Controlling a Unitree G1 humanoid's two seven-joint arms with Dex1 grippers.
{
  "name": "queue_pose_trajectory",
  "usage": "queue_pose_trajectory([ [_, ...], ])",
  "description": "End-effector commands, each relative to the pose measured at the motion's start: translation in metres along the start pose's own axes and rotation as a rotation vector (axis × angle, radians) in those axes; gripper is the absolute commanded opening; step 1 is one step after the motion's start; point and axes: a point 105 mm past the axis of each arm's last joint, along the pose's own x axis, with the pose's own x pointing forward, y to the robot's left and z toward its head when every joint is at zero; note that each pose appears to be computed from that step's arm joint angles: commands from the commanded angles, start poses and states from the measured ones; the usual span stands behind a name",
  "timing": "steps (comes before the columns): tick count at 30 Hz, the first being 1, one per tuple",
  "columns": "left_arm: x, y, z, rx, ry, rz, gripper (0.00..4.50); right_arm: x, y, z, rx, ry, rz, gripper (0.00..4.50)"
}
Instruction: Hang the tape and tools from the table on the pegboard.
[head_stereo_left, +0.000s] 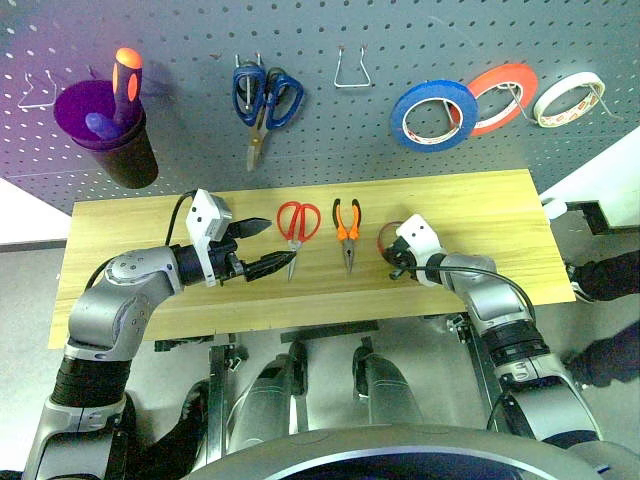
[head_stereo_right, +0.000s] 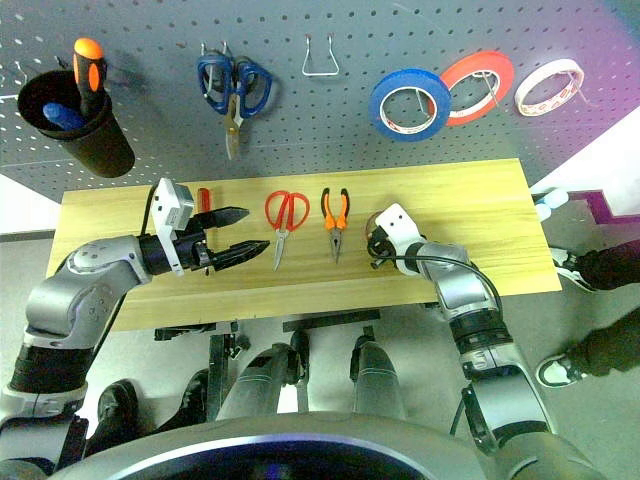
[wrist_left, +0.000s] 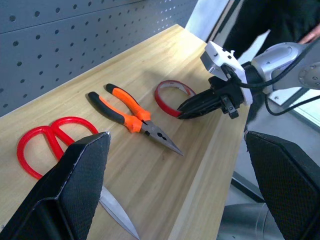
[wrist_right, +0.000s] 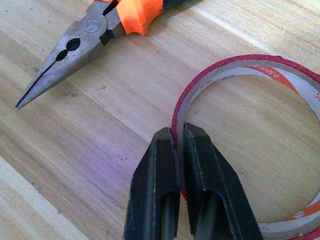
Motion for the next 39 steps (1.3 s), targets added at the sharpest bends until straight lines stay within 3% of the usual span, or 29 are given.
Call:
queue_pose_trajectory([
  [1,-0.002,0.001,0.01,0.035,-0.04,0.007,4.5,-0.005,0.004,-0.002,0.04,-0.024,0.017,0.04],
  [9,0.002,0.006,0.018,0.062,-0.076,0.009,4.5,-0.025,-0.003,0.012,0.181,-0.152,0.0,0.04],
  [19,0.005,0.002,0.028,0.076,-0.109,-0.035,4.5,-0.052,-0.021,0.019,0.308,-0.34,-0.153,0.04],
  [30,0.009,-0.015,0.047,0.074,-0.162,-0.115,4.5,-0.087,-0.057,0.034,0.312,-0.533,-0.333,0.04],
  [39,0.013,-0.016,0.06,0.066,-0.233,-0.101,4.5,-0.1,-0.068,0.047,0.262,-0.608,-0.375,0.04],
])
